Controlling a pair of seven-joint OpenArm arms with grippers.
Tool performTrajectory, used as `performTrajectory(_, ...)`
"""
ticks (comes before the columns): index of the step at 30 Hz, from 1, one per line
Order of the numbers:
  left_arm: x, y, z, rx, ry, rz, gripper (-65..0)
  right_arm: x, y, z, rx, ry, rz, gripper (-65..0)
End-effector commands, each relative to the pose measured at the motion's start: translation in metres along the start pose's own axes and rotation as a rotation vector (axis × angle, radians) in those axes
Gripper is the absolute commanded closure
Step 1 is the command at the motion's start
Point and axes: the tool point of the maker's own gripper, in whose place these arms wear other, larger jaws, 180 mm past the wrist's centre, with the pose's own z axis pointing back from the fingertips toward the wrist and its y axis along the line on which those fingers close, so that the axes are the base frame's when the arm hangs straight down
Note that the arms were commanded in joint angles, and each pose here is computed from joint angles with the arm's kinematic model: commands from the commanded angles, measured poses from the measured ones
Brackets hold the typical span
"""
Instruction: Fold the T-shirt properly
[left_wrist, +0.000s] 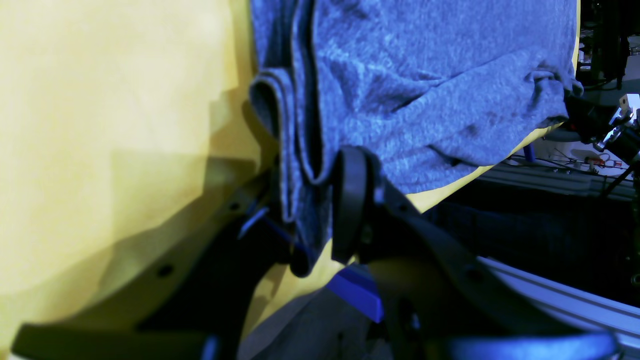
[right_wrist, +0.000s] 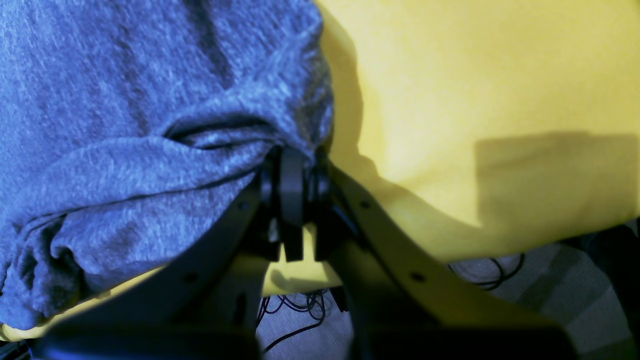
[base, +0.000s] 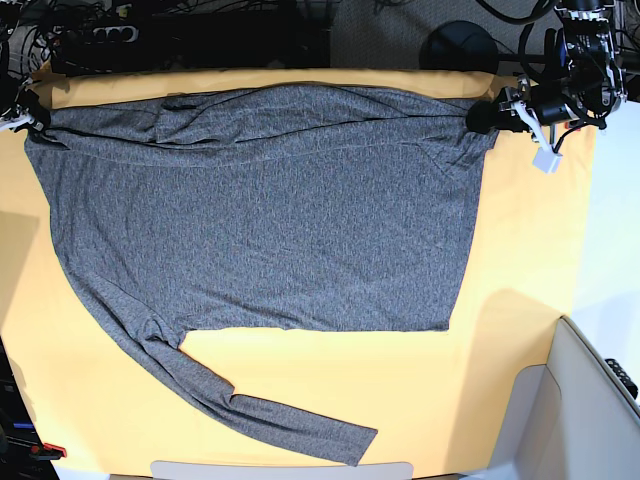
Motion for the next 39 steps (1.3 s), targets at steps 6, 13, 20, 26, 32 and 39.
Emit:
performTrajectory(6,-0.02,0.024,0.007,0.117,0.102,-0.001,-14.7,-0.085,-0.039,0.001,-0.178,0.337,-0.019,-19.6)
performTrajectory(13,-0.019,0.024,0.008,0.118,0.102,-0.003,-14.7,-0.091,-0.036,-0.002,-0.17,0.345,-0.033,-22.4)
performTrajectory(20,-0.014,0.028,0.015,0.131,0.083,0.004,-14.6,-0.084,-0.047,0.008,-0.202,0.337,-0.021,-22.4)
performTrajectory(26,0.002,0.037,0.033,0.16,0.001,0.028,-14.6,-0.08,-0.048,0.009,-0.207,0.332,-0.013,-22.4)
performTrajectory(32,0.005,0.039,0.037,0.166,-0.011,0.03,-14.6,-0.065,-0.053,0.016,-0.229,0.314,0.011,-22.4)
performTrajectory(39,0.011,0.042,0.043,0.175,-0.042,0.037,-14.6,-0.048,-0.063,0.027,-0.254,0.273,0.003,-22.4)
